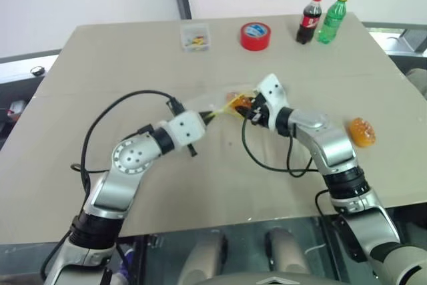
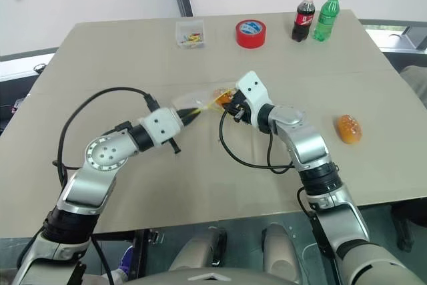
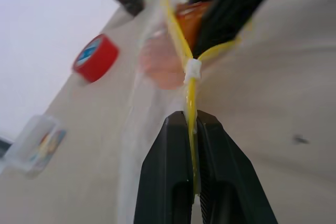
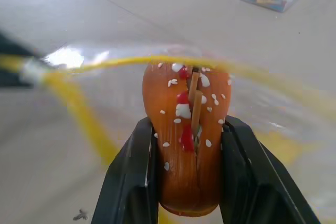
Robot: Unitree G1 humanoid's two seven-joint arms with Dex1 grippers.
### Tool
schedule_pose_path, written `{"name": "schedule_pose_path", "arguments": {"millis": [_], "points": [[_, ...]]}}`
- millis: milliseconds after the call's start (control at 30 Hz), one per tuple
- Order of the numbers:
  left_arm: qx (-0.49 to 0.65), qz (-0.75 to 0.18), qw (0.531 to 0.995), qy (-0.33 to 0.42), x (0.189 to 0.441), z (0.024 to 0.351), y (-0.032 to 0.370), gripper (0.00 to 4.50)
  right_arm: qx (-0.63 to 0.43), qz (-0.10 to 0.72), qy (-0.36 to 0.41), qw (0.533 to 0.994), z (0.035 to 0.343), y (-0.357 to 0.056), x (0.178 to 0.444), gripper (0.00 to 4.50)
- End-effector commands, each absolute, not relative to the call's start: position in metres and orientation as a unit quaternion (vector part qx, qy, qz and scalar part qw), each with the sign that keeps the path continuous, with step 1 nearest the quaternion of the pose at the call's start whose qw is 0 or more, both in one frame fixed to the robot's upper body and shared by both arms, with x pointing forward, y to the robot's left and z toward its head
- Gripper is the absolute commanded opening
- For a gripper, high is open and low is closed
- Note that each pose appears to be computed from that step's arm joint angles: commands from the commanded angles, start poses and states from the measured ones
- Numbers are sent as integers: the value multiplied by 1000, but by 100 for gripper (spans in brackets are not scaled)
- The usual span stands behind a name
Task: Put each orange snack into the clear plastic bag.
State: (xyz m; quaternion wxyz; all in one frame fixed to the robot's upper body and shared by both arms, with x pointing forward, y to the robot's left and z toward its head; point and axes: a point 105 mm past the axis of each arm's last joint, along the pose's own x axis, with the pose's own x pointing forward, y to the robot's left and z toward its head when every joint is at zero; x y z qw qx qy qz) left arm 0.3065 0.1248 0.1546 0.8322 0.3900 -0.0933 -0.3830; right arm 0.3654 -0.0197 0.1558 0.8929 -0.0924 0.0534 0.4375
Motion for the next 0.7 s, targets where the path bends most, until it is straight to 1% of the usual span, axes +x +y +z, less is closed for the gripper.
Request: {"name": "schedule_pose_path", "arguments": {"millis": [33,100,200,233,267,300,333,533,700], "points": [[392,-403,817,-124,295,162,118,0,-58,446,39,892,162,1,371,138],[391,-396,822,-120,297,161,120,0,-72,429,44,899,151,-2,382,138],[385,-382,833,-110,301,159,125,0,-97,410,36,906,145,-11,390,220],[383,-376,838,-104,302,159,128,0,-102,406,30,908,146,-13,391,262],[382,-364,844,-95,305,157,132,0,-111,397,21,911,148,-17,392,281],[379,-352,851,-86,309,156,136,0,-116,397,14,910,151,-22,389,346],[376,-342,858,-79,313,156,140,0,-118,400,9,909,153,-26,386,394],[361,-292,884,-47,329,154,151,0,-111,420,-13,901,173,-54,357,394],[378,-275,883,-54,340,158,149,0,-102,426,-8,899,181,-86,329,394]]}}
